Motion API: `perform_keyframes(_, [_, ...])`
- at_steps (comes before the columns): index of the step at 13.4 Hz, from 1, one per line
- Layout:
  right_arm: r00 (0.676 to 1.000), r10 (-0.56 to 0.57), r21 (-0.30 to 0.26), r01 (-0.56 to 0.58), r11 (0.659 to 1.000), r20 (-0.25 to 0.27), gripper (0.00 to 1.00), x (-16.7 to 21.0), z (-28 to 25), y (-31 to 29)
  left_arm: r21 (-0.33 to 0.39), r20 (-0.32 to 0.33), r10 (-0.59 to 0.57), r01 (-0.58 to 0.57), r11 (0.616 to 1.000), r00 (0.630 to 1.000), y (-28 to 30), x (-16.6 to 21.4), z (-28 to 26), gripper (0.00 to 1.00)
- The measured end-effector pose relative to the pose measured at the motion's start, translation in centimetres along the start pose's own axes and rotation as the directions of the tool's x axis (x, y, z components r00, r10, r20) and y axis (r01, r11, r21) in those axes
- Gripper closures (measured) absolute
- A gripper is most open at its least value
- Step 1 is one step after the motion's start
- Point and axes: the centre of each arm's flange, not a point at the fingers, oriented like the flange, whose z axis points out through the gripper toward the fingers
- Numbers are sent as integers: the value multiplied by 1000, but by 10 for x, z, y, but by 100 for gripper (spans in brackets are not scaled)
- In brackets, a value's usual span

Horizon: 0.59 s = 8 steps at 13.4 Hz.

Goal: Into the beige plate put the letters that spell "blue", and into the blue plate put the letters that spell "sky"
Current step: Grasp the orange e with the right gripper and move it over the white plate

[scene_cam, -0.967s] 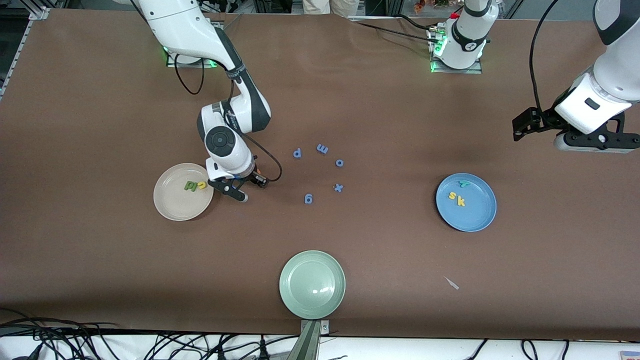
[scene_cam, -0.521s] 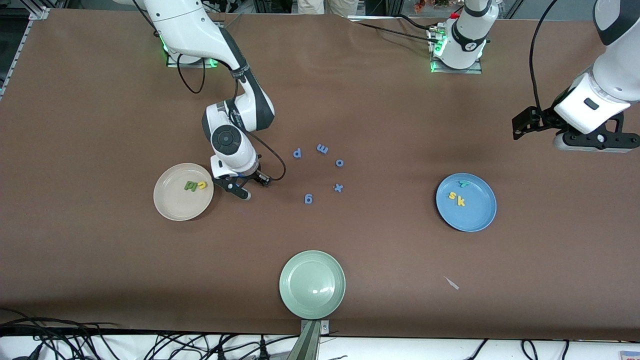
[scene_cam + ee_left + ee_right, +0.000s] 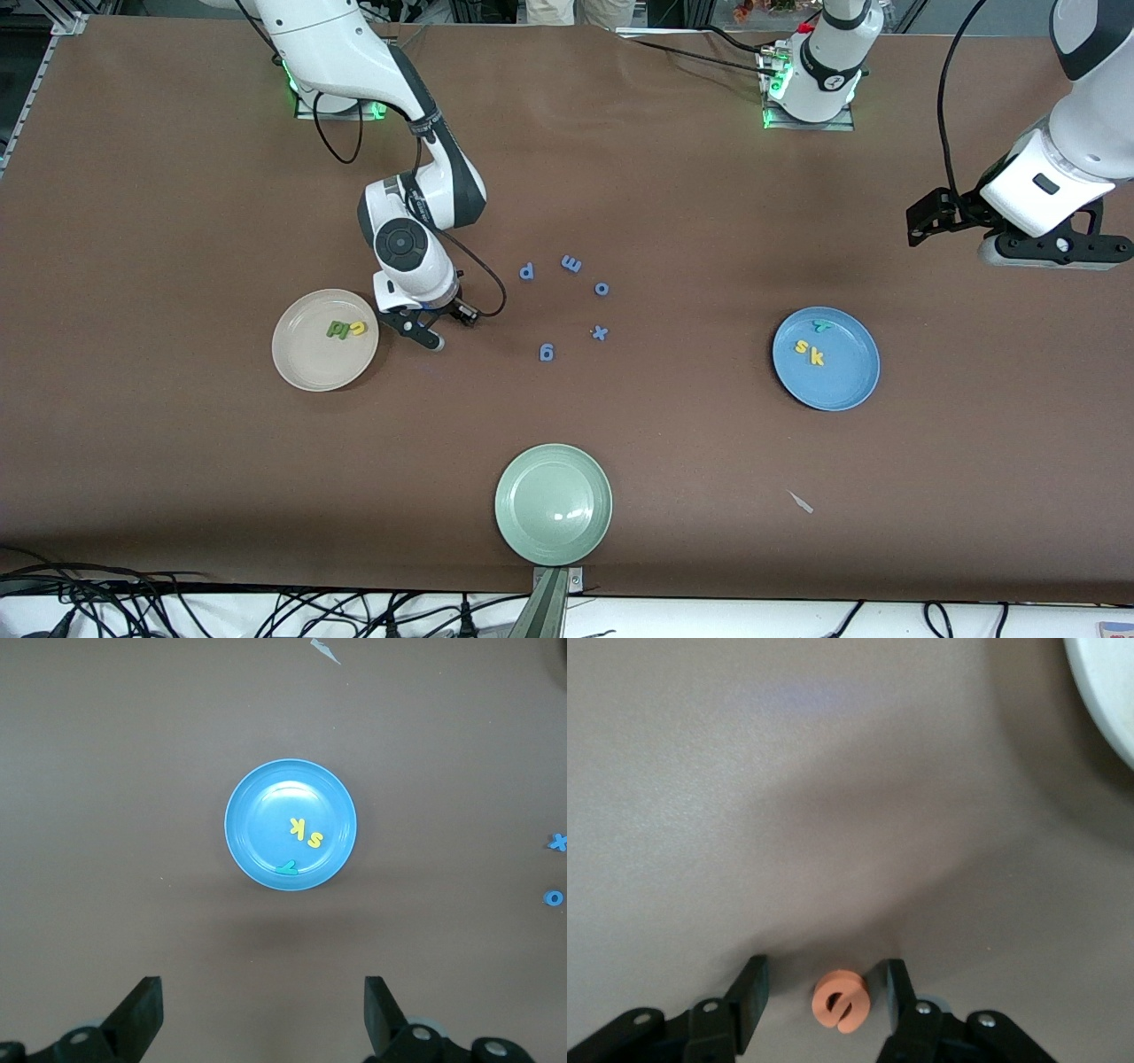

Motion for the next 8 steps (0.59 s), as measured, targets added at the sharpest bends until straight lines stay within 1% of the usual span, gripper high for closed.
perform_keyframes(1, [1000, 0, 1, 0, 1000, 0, 41, -1, -1, 0, 0, 1, 0, 0, 1000, 1000, 0, 0, 0, 0])
perform_keyframes(3, [1000, 0, 0, 0, 1000, 1, 43, -1, 0, 1, 0, 2, 0, 0, 1000, 1000, 0, 0, 0, 0])
perform_keyframes(4, [1000, -1, 2, 1, 1000, 1, 51, -2, -2, 0, 0, 3, 0, 0, 1000, 1000, 0, 0, 0, 0])
perform_keyframes(5, [1000, 0, 1, 0, 1000, 3, 57, -3, -2, 1, 0, 4, 0, 0, 1000, 1000, 0, 0, 0, 0])
perform_keyframes(6, [1000, -1, 1, 1, 1000, 4, 57, -3, -2, 2, 0, 5, 0, 0, 1000, 1000, 0, -1, 0, 0])
perform_keyframes(8, [1000, -4, 2, 3, 1000, 5, 72, -5, -3, 1, 1, 15, 0, 0, 1000, 1000, 0, -2, 1, 0])
